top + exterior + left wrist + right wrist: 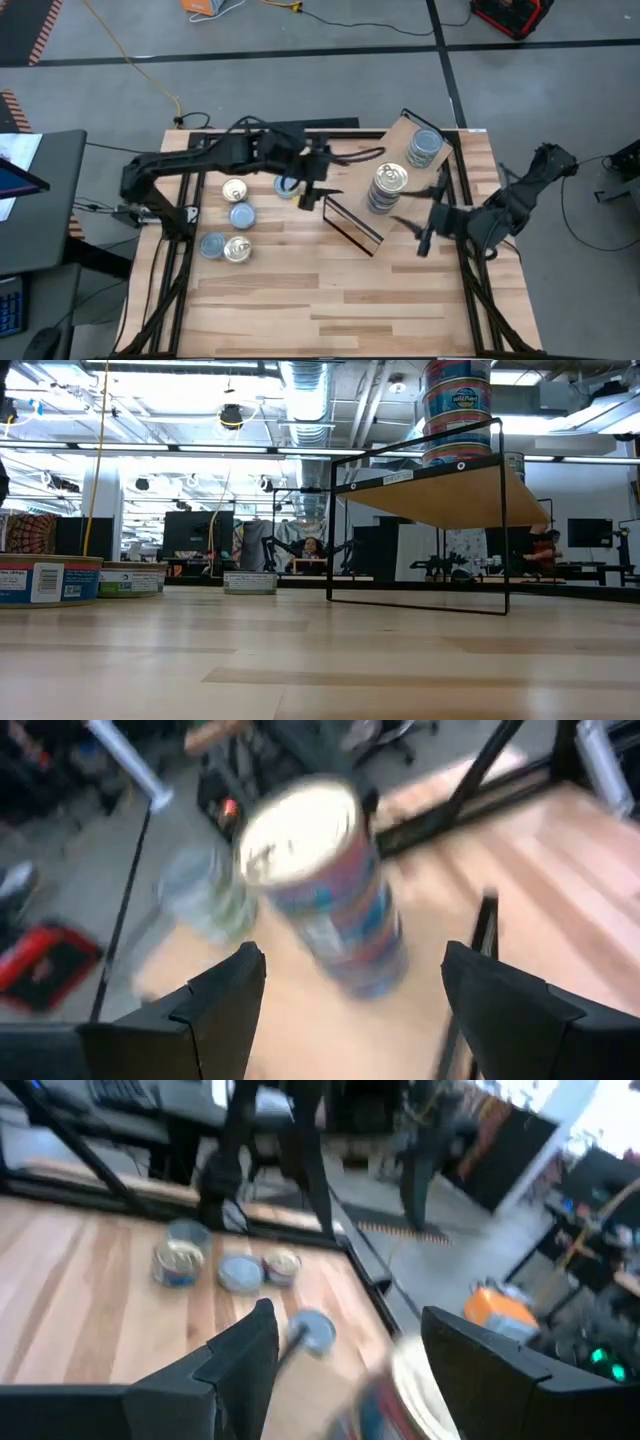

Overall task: Stack canned seafood by type on shelf
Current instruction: Move the green tuna can to the center of the table

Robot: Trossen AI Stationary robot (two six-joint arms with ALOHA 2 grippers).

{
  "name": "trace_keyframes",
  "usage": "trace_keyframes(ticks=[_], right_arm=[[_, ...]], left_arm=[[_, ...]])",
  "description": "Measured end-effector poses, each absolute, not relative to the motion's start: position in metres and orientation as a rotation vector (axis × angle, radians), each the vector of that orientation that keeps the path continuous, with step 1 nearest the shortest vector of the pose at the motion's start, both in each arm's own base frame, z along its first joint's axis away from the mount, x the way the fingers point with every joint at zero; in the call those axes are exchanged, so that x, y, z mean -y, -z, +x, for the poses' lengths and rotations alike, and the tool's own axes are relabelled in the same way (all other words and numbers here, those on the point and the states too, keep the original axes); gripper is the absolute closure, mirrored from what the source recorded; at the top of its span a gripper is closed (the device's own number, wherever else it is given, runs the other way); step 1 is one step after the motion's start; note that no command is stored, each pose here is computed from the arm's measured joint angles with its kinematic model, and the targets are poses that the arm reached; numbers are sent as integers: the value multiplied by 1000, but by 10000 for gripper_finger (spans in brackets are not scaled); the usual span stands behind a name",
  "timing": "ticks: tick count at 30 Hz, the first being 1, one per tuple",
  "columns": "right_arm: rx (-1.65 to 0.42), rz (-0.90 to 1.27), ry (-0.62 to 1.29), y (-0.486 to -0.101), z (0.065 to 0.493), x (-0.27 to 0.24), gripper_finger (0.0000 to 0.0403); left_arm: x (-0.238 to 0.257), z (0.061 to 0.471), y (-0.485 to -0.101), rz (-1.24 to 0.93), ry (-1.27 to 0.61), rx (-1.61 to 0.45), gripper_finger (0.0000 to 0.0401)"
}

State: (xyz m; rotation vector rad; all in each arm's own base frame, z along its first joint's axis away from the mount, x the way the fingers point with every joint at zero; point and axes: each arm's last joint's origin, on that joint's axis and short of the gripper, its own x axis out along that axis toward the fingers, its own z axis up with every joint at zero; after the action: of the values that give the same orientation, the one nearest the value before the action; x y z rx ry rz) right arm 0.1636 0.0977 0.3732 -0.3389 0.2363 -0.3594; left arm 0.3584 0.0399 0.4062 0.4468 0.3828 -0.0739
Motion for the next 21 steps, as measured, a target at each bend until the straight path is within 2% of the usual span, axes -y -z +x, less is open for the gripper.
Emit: trace_keyframes(ticks=[8,13,17,21], right_arm=[[-251,-415,233,-355,188,-138,127],[-276,-422,224,-334,209,-160,127],[-264,-405,226,-321,225,-174,127],[-241,-378,228,-315,234,-183,127]], left_arm=[[-31,298,-350,313,-24,-593,125],[-30,276,-284,255,-21,-815,139],[-31,262,-241,305,-73,-940,141],[-34,256,-217,369,-235,-958,141]])
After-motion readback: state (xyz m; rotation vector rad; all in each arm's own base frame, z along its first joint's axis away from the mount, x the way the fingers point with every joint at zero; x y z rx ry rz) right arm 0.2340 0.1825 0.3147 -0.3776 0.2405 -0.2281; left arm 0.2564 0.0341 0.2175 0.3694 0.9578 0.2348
